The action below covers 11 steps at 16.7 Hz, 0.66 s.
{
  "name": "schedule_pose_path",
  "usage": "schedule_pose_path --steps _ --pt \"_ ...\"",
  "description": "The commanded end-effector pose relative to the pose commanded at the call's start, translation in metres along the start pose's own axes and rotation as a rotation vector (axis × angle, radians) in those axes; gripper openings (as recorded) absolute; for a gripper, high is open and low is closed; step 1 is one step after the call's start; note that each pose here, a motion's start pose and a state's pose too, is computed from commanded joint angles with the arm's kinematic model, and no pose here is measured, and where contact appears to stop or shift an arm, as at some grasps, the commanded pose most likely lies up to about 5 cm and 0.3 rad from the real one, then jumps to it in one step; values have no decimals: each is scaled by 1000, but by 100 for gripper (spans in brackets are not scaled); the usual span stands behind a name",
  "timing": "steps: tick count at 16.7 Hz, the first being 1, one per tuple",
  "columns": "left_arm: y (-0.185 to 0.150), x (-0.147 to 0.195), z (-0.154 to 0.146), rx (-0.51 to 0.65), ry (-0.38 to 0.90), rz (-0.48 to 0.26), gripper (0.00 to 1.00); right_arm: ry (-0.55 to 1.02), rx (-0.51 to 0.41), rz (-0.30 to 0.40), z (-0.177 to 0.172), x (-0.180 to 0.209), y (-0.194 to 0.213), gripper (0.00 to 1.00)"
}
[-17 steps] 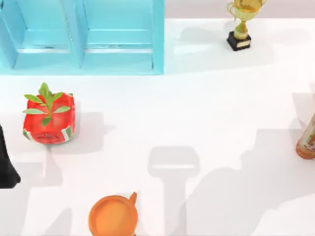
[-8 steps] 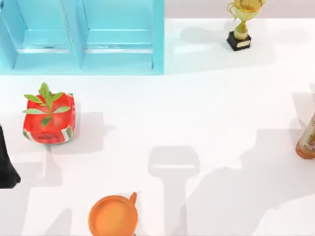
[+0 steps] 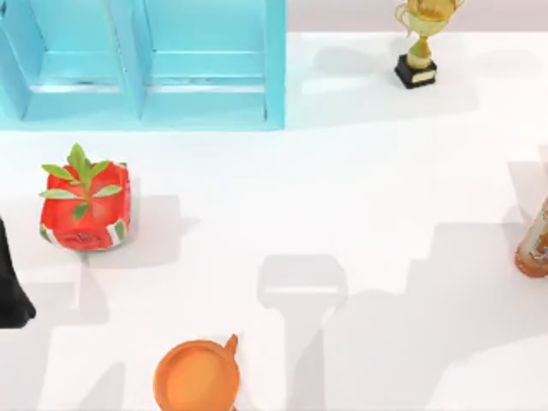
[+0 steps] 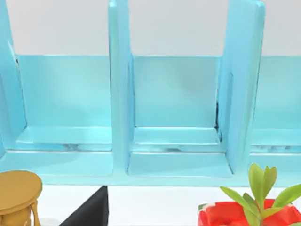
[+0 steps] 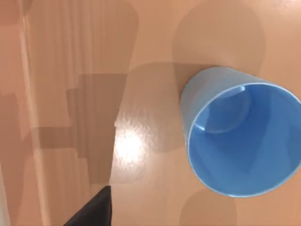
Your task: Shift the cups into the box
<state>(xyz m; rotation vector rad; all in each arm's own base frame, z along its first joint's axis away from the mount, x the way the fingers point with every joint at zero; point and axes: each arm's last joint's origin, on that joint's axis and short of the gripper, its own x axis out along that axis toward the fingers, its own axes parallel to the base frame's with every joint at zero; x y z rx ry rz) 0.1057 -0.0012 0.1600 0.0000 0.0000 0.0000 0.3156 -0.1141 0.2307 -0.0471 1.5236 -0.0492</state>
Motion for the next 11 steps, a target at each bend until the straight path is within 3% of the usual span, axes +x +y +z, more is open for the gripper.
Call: schedule_pose_path --steps 7,11 --pt "0 0 0 0 0 0 100 2 0 0 3 -68 -4 100" --pt "0 0 0 0 0 0 100 0 0 -2 1 -84 -4 100"
